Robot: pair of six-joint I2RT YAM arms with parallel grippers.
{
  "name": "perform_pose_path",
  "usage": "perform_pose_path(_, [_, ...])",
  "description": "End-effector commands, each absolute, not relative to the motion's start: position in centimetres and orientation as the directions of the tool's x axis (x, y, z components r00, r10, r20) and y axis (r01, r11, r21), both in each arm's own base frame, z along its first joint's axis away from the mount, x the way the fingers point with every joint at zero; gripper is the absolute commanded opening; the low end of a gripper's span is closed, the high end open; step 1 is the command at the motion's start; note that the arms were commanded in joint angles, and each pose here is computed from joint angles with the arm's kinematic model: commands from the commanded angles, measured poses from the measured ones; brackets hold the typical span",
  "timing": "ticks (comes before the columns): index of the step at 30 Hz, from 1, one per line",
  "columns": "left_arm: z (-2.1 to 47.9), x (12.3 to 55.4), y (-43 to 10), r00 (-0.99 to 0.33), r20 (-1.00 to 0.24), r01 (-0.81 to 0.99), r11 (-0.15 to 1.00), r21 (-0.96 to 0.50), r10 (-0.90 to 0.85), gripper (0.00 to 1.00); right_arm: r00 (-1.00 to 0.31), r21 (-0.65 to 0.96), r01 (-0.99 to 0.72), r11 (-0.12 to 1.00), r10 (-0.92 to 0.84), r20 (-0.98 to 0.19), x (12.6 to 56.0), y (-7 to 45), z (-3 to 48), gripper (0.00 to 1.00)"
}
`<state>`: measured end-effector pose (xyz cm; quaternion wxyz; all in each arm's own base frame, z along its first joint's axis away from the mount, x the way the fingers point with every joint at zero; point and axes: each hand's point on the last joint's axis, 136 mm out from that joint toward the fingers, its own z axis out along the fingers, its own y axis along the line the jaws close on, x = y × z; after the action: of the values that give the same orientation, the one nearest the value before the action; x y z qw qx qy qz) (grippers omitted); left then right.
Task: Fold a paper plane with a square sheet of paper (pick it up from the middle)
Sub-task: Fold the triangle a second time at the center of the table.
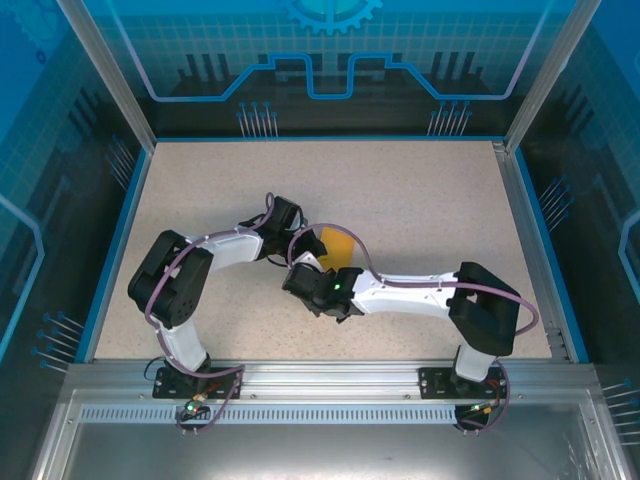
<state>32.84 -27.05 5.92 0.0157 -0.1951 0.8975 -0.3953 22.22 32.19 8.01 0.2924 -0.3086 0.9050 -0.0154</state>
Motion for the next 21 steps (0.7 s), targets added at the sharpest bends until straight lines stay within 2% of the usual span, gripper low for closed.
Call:
perform_pose_path(1, [7.0,32.7,-27.2,-0.935,0.119,-0.312,0.613,-0.726,-0.334,0.18,-0.646,-0.164,-0.547,0.821,-0.538,-0.542,22.2,31.8,8.8,0.04])
perform_pose_path(7, [8.2,32.5,-25.2,-0.927,0.028,-0.291,0.67,-0.683,-0.374,0.53,-0.694,0.07,-0.58,0.811,-0.448,-0.564,22.0,31.8,9.0,0.04])
perform_pose_path(11, [9.2,31.8,-23.0,-0.907,-0.049,-0.291,0.707,-0.644,-0.418,0.64,-0.75,0.287,-0.574,0.767,-0.351,-0.561,22.0,31.0,9.1,0.04])
perform_pose_path(16, [9.8,30.2,-22.1,-0.9,-0.075,-0.281,0.704,-0.653,-0.429,0.63,-0.813,0.495,-0.527,0.691,-0.24,-0.531,23.2,29.6,9.8,0.04])
perform_pose_path(21, [9.0,28.1,-22.8,-0.925,-0.044,-0.245,0.682,-0.689,-0.377,0.46,-0.85,0.603,-0.488,0.631,-0.187,-0.492,24.0,28.4,9.7,0.05])
